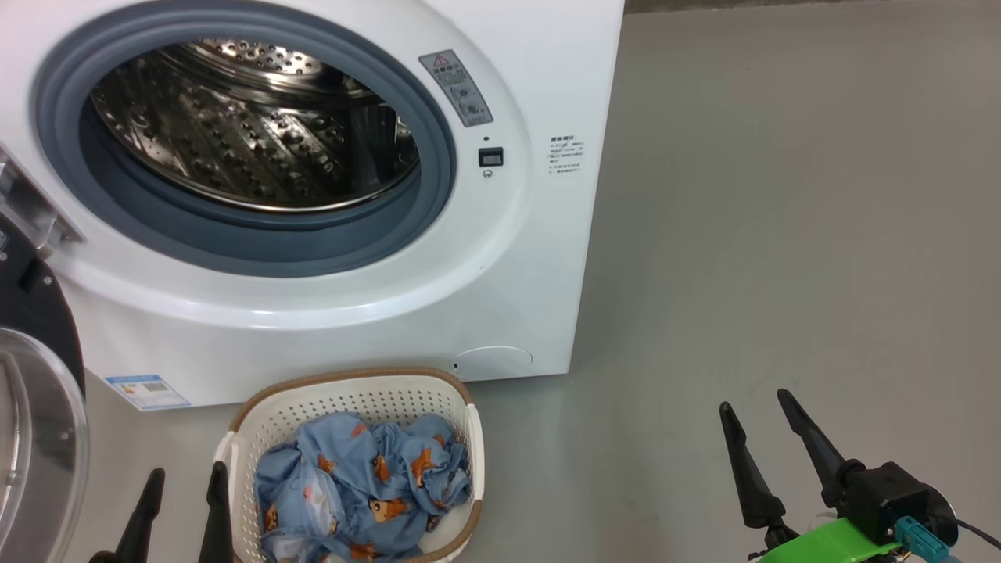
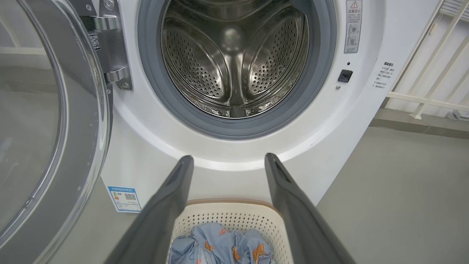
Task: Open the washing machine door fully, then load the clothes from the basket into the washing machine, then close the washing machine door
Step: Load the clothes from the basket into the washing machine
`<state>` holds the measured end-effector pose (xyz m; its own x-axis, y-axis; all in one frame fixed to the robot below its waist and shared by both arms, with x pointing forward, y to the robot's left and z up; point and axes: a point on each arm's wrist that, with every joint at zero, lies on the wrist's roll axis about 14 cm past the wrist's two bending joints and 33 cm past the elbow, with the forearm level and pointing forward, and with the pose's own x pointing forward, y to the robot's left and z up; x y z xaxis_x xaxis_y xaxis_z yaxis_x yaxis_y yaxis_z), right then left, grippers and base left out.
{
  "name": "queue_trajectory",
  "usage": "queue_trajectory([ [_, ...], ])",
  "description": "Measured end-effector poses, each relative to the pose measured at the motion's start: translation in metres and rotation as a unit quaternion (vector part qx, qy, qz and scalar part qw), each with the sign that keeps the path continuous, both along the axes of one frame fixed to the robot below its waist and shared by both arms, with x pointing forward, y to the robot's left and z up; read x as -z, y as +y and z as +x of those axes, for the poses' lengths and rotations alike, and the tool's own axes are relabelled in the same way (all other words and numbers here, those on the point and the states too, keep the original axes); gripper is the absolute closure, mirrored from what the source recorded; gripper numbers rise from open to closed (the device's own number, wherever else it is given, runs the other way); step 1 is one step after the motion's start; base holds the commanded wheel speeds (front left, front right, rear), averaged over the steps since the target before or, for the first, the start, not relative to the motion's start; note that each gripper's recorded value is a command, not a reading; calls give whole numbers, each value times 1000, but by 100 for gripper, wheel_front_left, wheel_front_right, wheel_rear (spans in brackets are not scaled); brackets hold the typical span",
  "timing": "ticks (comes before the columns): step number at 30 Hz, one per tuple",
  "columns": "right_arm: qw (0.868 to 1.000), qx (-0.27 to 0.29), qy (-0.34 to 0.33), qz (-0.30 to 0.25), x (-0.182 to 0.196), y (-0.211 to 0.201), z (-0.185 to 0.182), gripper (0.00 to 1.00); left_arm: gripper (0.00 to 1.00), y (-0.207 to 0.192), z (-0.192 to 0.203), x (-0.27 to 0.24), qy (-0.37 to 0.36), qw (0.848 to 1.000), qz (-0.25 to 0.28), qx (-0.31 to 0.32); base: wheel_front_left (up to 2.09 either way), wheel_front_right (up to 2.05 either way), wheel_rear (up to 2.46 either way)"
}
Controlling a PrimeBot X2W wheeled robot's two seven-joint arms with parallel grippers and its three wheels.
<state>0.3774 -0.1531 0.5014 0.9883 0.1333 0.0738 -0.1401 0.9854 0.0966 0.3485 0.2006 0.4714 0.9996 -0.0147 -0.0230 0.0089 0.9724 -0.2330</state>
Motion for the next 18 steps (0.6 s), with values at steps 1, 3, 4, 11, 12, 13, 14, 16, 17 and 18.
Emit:
queue_trajectory([
  [1, 1000, 0, 3, 0, 2, 0, 0, 0, 0, -1, 1, 2, 3, 1000, -3, 2, 0, 0, 0],
  [3, 1000, 1, 8, 0, 6, 0, 2, 0, 0, -3, 2, 6, 9, 1000, -8, 4, 0, 0, 0],
  [4, 1000, 1, 11, 0, 7, 0, 2, 0, 0, -4, 3, 8, 13, 1000, -9, 7, 0, 0, 0],
  [11, 1000, 2, 24, 0, 17, -1, 13, 0, 0, -19, 20, 24, 36, 998, -29, 30, 0, 0, 0],
  [12, 1000, 3, 26, 0, 19, -2, 15, 0, 0, -21, 23, 27, 39, 998, -33, 33, 0, 0, 0],
  [13, 1000, 3, 30, 0, 22, -2, 17, 0, 0, -23, 26, 30, 44, 998, -34, 37, 0, 0, 0],
  [14, 999, 5, 34, -1, 25, -3, 18, 0, 0, -24, 30, 32, 47, 997, -36, 40, 0, 0, 0],
  [16, 999, 6, 42, -1, 31, -4, 21, 0, 0, -28, 38, 38, 54, 997, -38, 47, 0, 0, 0],
  [17, 999, 7, 44, -1, 33, -4, 24, 0, 0, -30, 42, 41, 58, 996, -39, 51, 0, 0, 0],
  [18, 999, 7, 47, -1, 36, -5, 26, 0, 0, -32, 46, 45, 62, 996, -41, 54, 0, 0, 0],
])
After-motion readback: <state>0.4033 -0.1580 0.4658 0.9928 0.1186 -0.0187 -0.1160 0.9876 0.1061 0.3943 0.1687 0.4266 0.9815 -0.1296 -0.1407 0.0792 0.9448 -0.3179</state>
